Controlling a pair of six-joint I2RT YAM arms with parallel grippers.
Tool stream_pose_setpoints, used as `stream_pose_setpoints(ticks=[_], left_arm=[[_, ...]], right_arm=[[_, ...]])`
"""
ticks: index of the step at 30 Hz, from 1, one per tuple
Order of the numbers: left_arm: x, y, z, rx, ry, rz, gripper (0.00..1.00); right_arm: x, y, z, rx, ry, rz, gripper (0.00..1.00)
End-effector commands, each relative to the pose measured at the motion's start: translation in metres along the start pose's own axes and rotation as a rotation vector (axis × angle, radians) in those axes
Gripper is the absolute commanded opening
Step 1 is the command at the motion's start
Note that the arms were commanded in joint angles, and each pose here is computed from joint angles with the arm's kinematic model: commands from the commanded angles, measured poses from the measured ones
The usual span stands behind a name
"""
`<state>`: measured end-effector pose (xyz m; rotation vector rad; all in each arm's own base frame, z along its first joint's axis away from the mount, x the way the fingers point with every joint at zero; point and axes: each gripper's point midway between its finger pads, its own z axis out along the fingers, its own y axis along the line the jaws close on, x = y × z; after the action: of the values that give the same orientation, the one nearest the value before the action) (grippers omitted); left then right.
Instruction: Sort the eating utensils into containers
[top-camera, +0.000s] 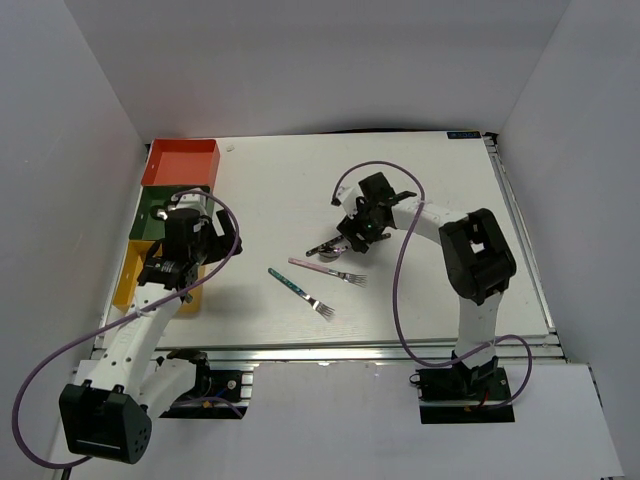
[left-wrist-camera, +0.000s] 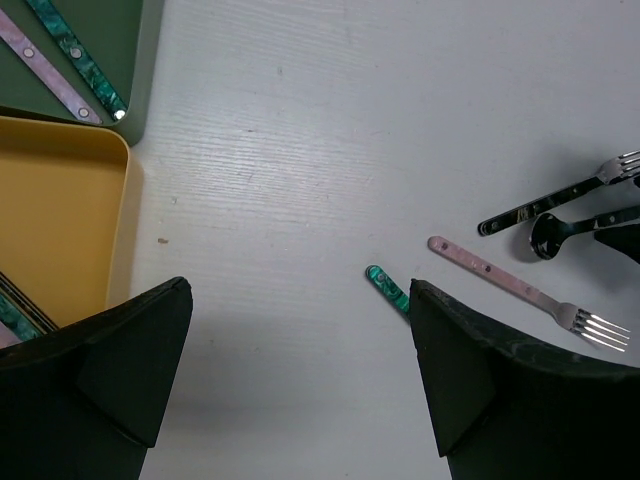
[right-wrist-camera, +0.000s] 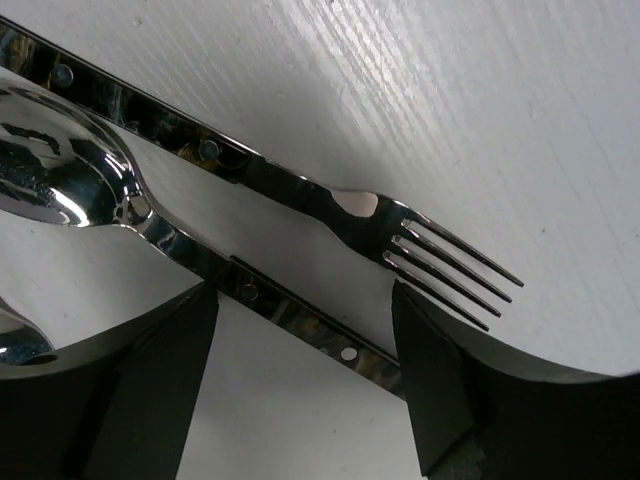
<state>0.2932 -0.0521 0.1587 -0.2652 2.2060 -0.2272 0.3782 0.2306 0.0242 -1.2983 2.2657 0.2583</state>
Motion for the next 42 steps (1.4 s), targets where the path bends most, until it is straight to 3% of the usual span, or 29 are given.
stream_pose_setpoints(ticks=[1,9,12,16,22,28,32,37,38,42], left_arm=[[-0.009,-0.009,-0.002,0.046,-0.039,0.013,0.98],[-0.006,-0.009,0.003,0.041,-0.020,0.014,0.98],[-0.006,-0.009,0.003,0.040,-0.020,0.012,0.98],[-0.007,-0.009,0.001,0.042,-0.029,0.009,0.98],[-0.007,-0.008,0.001,0.037,-0.028,0.006,0.98],[-0.006,-0.007,0.003,0.031,-0.022,0.005,0.98],[-0.006,-0.016,0.003,0.071,-0.016,-0.007,0.98],[0.000,-0.099,-0.006,0.480,0.058,-0.172,0.98],[-0.011,-0.121,-0.010,0.581,0.007,-0.248,0.98],[-0.021,-0.194,-0.043,0.830,-0.062,-0.261,0.98]], right_arm=[[0.008,0.015,0.004,-0.125,0.030,-0.033,0.74],[0.034,0.031,-0.008,-0.078,0.023,-0.014,0.62],[0.046,0.032,-0.008,-0.046,0.041,-0.015,0.50],[0.048,0.036,-0.009,-0.011,0.036,-0.021,0.43],[0.053,0.039,-0.008,0.042,0.049,-0.036,0.24],[0.040,0.047,-0.022,0.061,0.001,-0.061,0.08],[0.010,0.049,-0.052,0.071,-0.107,-0.056,0.00],[-0.050,0.070,-0.093,-0.034,-0.294,0.132,0.00],[-0.058,0.073,-0.100,-0.048,-0.318,0.172,0.00],[-0.085,0.104,-0.113,-0.179,-0.357,0.353,0.00]])
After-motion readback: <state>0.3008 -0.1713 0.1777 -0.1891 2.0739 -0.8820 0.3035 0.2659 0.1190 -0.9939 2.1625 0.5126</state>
